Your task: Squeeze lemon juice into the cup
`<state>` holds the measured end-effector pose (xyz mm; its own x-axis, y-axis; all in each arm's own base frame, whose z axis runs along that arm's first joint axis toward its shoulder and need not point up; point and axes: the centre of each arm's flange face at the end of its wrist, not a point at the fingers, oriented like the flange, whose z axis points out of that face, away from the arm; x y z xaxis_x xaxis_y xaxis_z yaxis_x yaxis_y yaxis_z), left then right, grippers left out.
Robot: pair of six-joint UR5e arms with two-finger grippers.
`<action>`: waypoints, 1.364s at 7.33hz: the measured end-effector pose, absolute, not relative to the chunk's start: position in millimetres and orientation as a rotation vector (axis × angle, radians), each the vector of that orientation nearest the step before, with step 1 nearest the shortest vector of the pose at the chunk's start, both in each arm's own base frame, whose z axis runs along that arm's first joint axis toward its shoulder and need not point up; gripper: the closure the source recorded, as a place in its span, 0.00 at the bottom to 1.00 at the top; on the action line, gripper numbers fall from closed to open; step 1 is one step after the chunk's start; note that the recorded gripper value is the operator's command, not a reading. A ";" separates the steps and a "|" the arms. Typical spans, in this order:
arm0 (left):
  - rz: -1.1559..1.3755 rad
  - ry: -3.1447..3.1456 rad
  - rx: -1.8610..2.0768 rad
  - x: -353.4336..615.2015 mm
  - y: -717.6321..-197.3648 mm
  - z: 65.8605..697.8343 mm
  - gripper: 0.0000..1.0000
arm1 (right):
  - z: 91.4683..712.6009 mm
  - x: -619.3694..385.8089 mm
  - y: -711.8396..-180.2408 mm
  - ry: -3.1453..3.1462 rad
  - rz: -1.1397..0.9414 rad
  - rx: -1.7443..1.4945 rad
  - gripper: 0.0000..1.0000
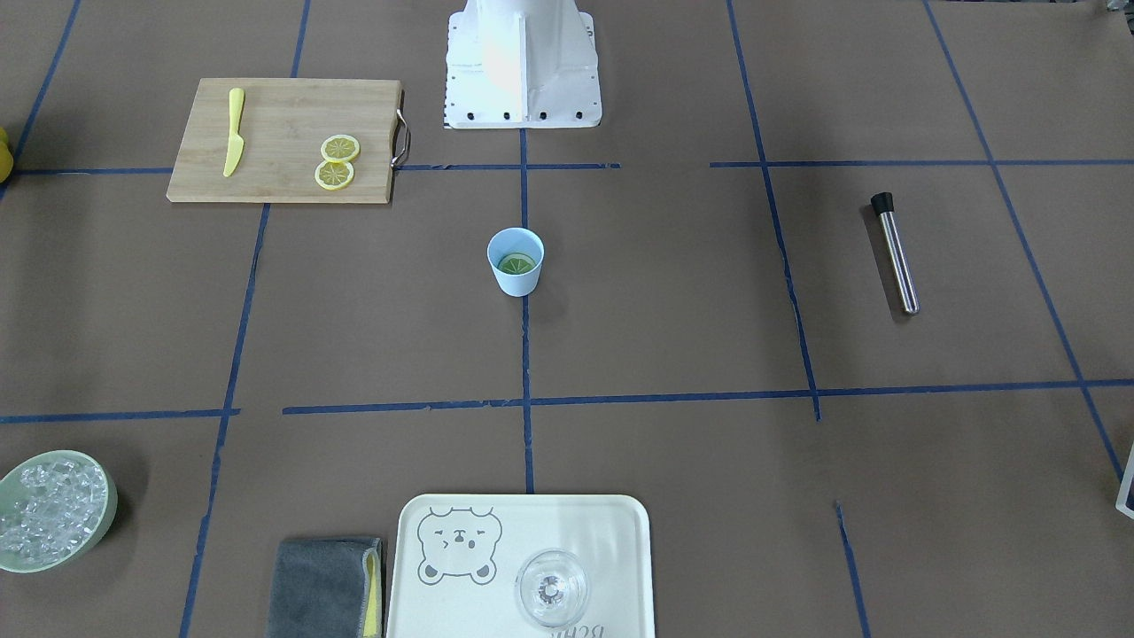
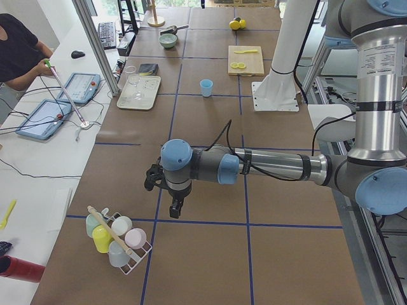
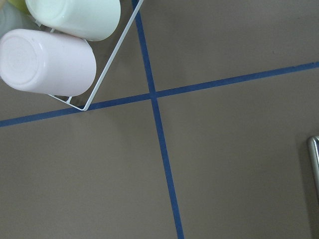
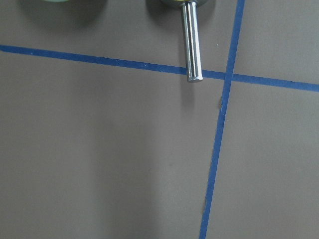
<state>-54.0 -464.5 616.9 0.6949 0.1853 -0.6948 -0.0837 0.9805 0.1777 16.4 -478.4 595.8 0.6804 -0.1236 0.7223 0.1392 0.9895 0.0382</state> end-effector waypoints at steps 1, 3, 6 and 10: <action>0.150 0.788 0.137 -54.0 -464.1 618.4 0.00 | 596.9 12.7 -479.3 -0.807 -0.155 -0.025 0.00; 0.153 0.789 0.141 -54.0 -464.7 622.2 0.00 | 595.5 8.5 -481.0 -0.808 -0.161 -0.025 0.00; 0.159 0.783 0.144 -52.7 -474.3 617.4 0.00 | 601.5 8.2 -478.5 -0.810 -0.146 -0.042 0.00; 0.156 0.782 0.130 -51.8 -480.8 621.4 0.00 | 624.2 8.8 -475.0 -0.807 -0.127 -0.086 0.00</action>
